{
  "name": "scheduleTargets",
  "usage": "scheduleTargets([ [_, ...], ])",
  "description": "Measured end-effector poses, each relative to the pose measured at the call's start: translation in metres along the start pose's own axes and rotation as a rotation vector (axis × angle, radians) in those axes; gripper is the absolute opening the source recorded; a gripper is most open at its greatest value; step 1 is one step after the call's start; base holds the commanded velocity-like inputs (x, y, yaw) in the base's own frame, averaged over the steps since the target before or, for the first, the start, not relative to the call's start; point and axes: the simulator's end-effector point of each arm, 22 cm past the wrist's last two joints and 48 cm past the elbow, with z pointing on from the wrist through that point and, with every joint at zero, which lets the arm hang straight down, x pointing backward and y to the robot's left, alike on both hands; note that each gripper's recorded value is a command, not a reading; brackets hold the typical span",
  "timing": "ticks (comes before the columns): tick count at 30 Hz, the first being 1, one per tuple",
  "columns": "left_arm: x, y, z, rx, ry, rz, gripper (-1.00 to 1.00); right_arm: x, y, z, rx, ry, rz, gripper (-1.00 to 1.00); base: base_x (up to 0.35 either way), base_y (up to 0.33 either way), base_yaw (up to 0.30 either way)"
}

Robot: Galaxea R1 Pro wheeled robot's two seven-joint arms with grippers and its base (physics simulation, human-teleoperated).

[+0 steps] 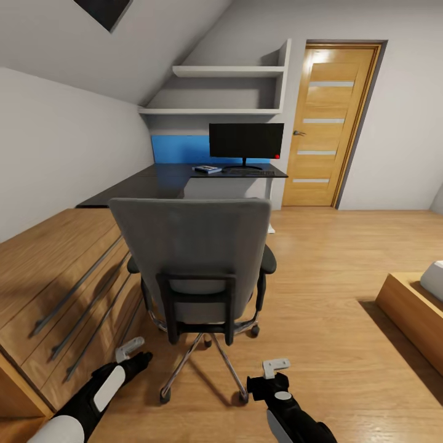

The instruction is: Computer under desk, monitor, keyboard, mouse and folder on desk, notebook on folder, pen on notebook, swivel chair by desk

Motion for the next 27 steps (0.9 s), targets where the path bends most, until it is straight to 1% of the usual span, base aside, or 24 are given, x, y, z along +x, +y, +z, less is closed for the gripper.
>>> scheduleTargets([
  [1, -0.002, 0.003, 0.0, -0.004, -0.001, -0.014, 1.0, 0.001, -0.006, 0.001, 0.008, 0.0, -0.002, 1.0, 0.188, 0.0, 0.0],
  [2, -0.002, 0.003, 0.0, -0.004, -0.001, -0.014, 1.0, 0.001, -0.006, 0.001, 0.008, 0.0, -0.002, 1.0, 0.244, 0.0, 0.0],
  [4, -0.006, 0.004, -0.001, -0.005, -0.003, -0.027, 1.0, -0.001, -0.015, 0.001, 0.018, -0.004, -0.004, 1.0, 0.271, 0.0, 0.0],
  [9, -0.012, 0.004, -0.001, -0.005, -0.009, -0.036, 1.0, -0.002, -0.026, 0.001, 0.033, -0.009, -0.008, 1.0, 0.304, 0.0, 0.0],
  [12, -0.015, 0.005, -0.001, -0.007, -0.012, -0.037, 1.0, -0.002, -0.029, 0.002, 0.036, -0.01, -0.009, 1.0, 0.257, 0.0, 0.0],
  [21, -0.025, 0.017, -0.002, -0.037, -0.029, -0.04, 1.0, -0.006, -0.036, 0.003, 0.045, -0.011, -0.01, 1.0, 0.072, 0.0, 0.0],
  [24, -0.03, 0.027, -0.003, -0.064, -0.038, -0.061, 1.0, -0.007, -0.036, 0.003, 0.046, -0.012, -0.01, 1.0, 0.018, 0.0, 0.0],
  [27, -0.035, 0.038, -0.004, -0.093, -0.047, -0.101, 1.0, -0.008, -0.037, 0.003, 0.046, -0.013, -0.01, 1.0, 0.009, 0.0, 0.0],
])
